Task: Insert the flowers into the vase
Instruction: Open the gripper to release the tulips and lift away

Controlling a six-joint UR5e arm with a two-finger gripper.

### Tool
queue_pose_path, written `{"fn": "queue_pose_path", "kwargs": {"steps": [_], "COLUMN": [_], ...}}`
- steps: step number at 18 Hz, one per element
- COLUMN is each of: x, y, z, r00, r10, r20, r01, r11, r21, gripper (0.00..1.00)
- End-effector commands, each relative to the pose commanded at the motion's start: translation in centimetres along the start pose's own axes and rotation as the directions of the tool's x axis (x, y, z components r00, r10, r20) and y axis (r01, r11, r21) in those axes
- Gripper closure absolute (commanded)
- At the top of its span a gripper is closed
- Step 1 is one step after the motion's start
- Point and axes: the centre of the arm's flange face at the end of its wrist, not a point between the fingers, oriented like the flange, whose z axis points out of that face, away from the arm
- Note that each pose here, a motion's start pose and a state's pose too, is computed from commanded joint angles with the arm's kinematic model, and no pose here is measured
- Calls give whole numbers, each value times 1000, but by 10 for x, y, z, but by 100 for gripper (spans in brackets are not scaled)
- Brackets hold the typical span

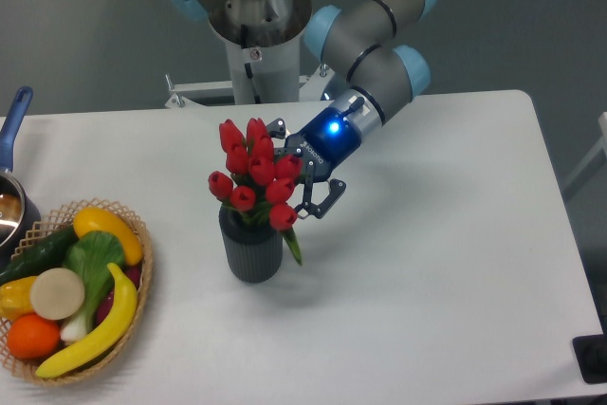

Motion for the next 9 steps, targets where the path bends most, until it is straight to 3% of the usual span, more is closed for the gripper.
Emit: {"fn": "queue_pose_path", "kwargs": {"steps": [9], "x": [0], "y": [-8], "z": [-20], "r00": [998], "r10": [30], "r20": [51], "r01": [-26], "r11": [996], "r21": [-85], "gripper": [0]}}
